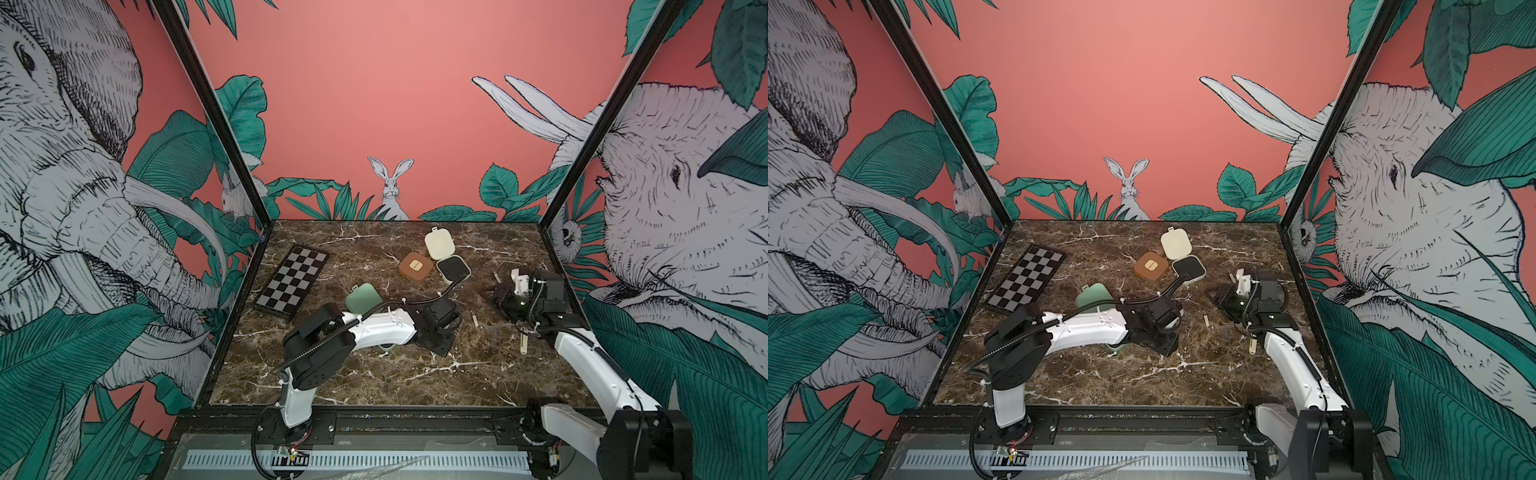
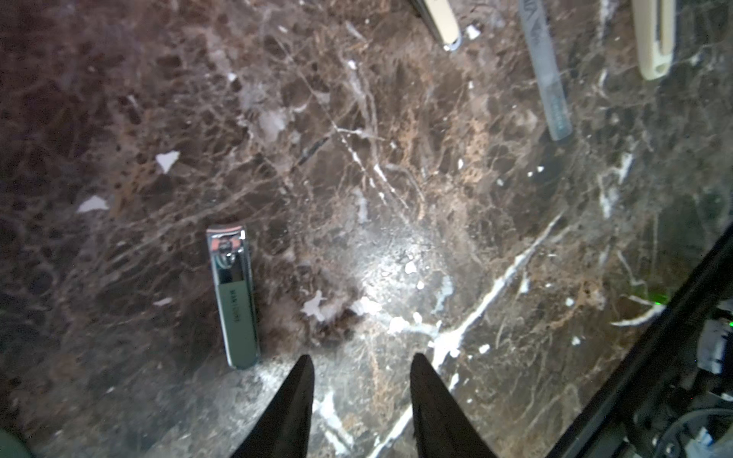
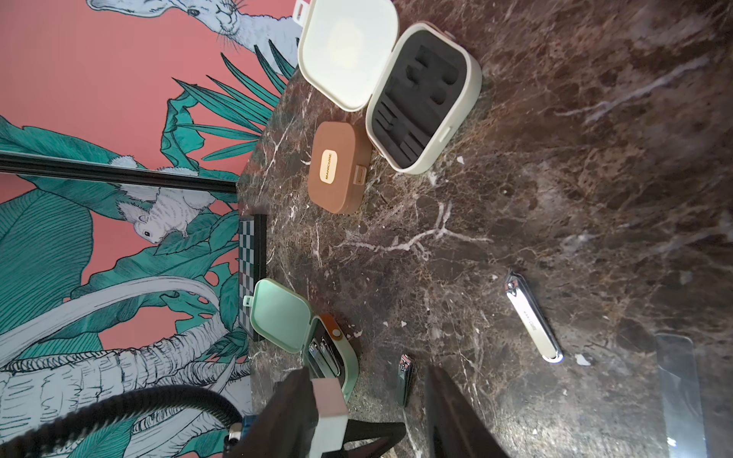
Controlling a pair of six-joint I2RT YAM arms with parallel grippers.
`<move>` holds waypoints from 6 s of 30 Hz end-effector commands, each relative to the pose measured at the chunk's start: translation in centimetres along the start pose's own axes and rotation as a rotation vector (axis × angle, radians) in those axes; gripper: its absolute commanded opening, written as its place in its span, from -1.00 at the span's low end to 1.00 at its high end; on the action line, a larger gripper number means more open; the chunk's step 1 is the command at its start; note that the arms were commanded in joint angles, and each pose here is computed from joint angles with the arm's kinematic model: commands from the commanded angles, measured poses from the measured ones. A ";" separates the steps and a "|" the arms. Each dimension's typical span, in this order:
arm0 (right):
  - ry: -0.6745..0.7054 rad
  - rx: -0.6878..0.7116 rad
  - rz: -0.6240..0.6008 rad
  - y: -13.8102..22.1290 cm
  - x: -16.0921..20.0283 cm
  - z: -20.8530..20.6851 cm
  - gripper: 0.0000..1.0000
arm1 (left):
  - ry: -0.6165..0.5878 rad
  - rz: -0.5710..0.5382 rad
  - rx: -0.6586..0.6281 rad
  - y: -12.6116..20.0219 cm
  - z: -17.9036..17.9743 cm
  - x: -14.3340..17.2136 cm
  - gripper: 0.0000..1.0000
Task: Organize nail clipper sets
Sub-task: Place the nail clipper at the center of the board, then pick up the nail clipper from the center of the board, then place the nail clipper in the storage box.
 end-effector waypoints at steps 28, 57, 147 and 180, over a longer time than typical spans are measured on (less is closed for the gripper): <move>0.446 0.538 0.552 -11.0 13.7 2.5 -0.05 | 0.440 -0.471 -0.128 19.5 22.4 -5.6 -0.03; 0.626 0.585 0.711 -12.7 13.6 2.3 -0.40 | 0.476 -0.457 -0.081 18.4 23.1 -5.2 -0.08; 1.095 0.165 0.869 -21.2 16.5 11.7 -0.85 | 0.637 -0.449 -0.081 19.5 27.4 -3.2 -0.09; 1.060 0.196 0.735 -20.2 13.6 14.5 -0.57 | 0.641 -0.446 -0.068 19.5 27.3 -3.2 -0.09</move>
Point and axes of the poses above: each gripper's point midway between its finger pads, its own y axis back along the fingers, its own z axis along the line the jaws close on, x = y × z, the point moved 2 cm from there along y, back along the fingers, and after that the axes turned 12 degrees about y, right-handed, at the moved point
